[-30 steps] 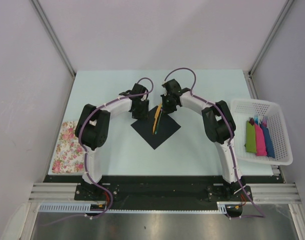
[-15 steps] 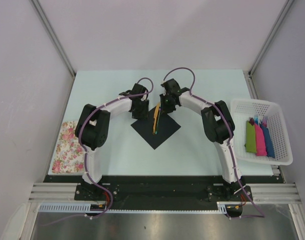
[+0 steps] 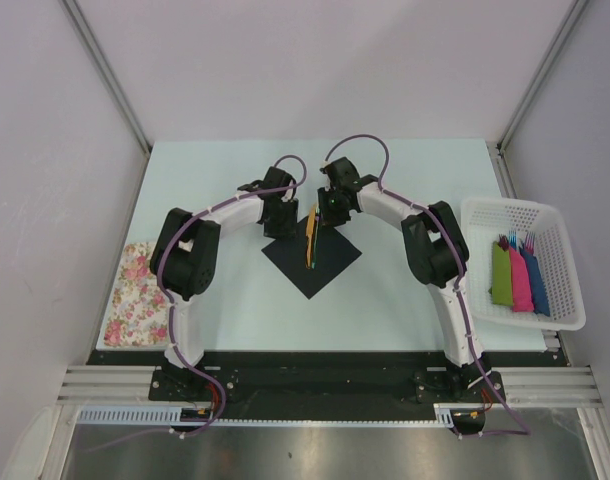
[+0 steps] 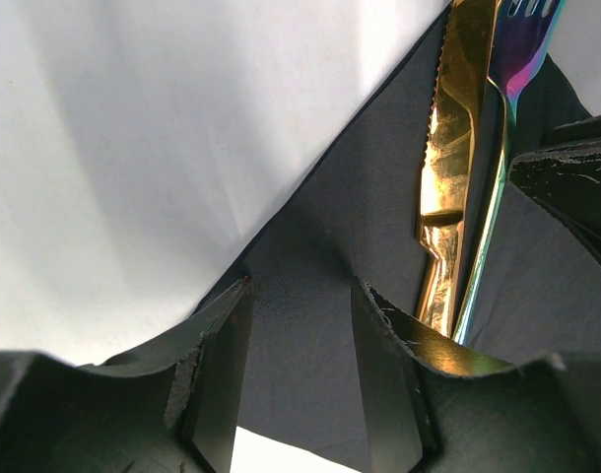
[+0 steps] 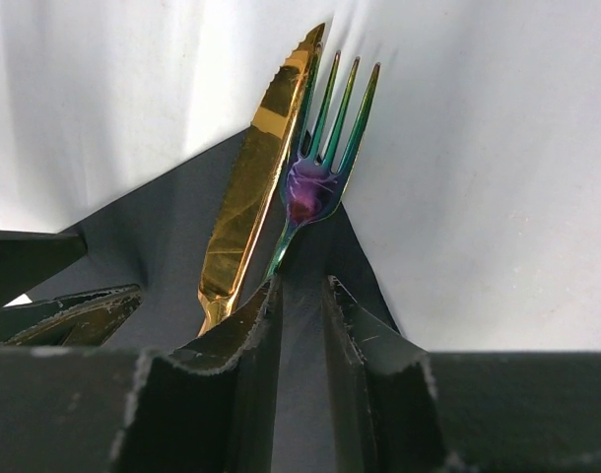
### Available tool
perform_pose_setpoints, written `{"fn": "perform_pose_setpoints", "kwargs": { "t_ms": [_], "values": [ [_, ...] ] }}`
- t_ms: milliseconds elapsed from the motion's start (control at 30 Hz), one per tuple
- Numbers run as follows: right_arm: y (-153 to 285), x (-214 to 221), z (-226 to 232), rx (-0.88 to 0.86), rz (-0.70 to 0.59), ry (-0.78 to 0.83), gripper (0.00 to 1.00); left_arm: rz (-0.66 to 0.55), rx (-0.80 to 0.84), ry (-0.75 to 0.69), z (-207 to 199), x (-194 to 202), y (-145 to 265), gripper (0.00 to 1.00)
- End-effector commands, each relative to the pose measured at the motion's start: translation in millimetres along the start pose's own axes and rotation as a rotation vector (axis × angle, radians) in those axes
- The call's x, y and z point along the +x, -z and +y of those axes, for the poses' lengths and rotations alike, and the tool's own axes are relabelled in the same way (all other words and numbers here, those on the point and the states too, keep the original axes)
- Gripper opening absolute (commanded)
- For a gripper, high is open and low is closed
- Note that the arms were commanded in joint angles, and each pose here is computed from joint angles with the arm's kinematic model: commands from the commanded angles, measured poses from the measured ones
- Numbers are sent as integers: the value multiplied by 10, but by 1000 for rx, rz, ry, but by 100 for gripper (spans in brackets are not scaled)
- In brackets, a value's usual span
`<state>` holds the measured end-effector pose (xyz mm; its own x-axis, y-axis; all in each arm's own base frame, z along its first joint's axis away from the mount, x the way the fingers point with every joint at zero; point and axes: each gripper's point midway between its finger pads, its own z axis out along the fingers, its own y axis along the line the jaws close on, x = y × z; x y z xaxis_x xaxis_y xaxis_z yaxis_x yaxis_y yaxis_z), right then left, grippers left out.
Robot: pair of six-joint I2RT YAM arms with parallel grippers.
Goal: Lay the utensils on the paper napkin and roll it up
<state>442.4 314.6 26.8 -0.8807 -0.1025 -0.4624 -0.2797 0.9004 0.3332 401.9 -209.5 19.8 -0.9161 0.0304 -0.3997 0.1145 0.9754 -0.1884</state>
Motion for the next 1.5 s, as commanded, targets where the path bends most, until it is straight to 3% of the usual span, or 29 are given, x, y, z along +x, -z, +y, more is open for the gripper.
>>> {"fn": "perform_pose_setpoints", "kwargs": {
  "t_ms": [0, 133, 233, 400, 533, 633, 733, 767, 833, 867, 1000, 1133, 1167, 1333, 1367, 1467],
  "values": [
    [-107, -25, -11, 10, -10, 20, 28, 72, -18, 6, 136, 233, -171, 51],
    [16, -157, 6, -2, -41, 28, 28, 18, 30, 14, 74, 83, -61, 53],
    [224, -362, 55, -41, -89, 43, 29, -117, 111, -5, -44, -206, 223, 58],
    [571, -614, 229, -138, -157, 73, 33, -324, 245, -120, -275, -576, 762, 68],
    [838, -746, 351, -206, -201, 98, 35, -422, 298, -239, -337, -603, 1149, 69],
    [1056, -730, 470, -280, -204, 108, 39, -481, 373, -416, -417, -432, 1419, 69],
    [1253, -616, 547, -361, -191, 112, 49, -510, 518, -689, -551, 15, 1548, 72],
    [1300, -583, 557, -380, -187, 115, 53, -576, 510, -832, -555, 71, 1692, 72],
    [1393, -448, 596, -424, -166, 121, 69, -521, 563, -951, -529, 471, 1601, 73],
    [1406, -377, 610, -441, -151, 120, 82, -555, 573, -1075, -533, 555, 1658, 73],
    [1427, -164, 609, -477, -110, 110, 98, -439, 648, -1291, -516, 1131, 1471, 75],
    [1366, 32, 556, -479, -77, 103, 100, -405, 674, -1457, -676, 1433, 1287, 70],
    [1360, 62, 548, -488, -67, 102, 100, -392, 654, -1477, -693, 1449, 1226, 64],
    [1388, 94, 460, -537, -48, 79, 100, -320, 630, -1526, -900, 1479, 950, 53],
    [1396, 76, 444, -535, -52, 78, 100, -308, 610, -1545, -891, 1477, 910, 46],
    [1405, 37, 376, -536, -56, 60, 99, -278, 598, -1588, -931, 1506, 810, 37]
  ]
}}
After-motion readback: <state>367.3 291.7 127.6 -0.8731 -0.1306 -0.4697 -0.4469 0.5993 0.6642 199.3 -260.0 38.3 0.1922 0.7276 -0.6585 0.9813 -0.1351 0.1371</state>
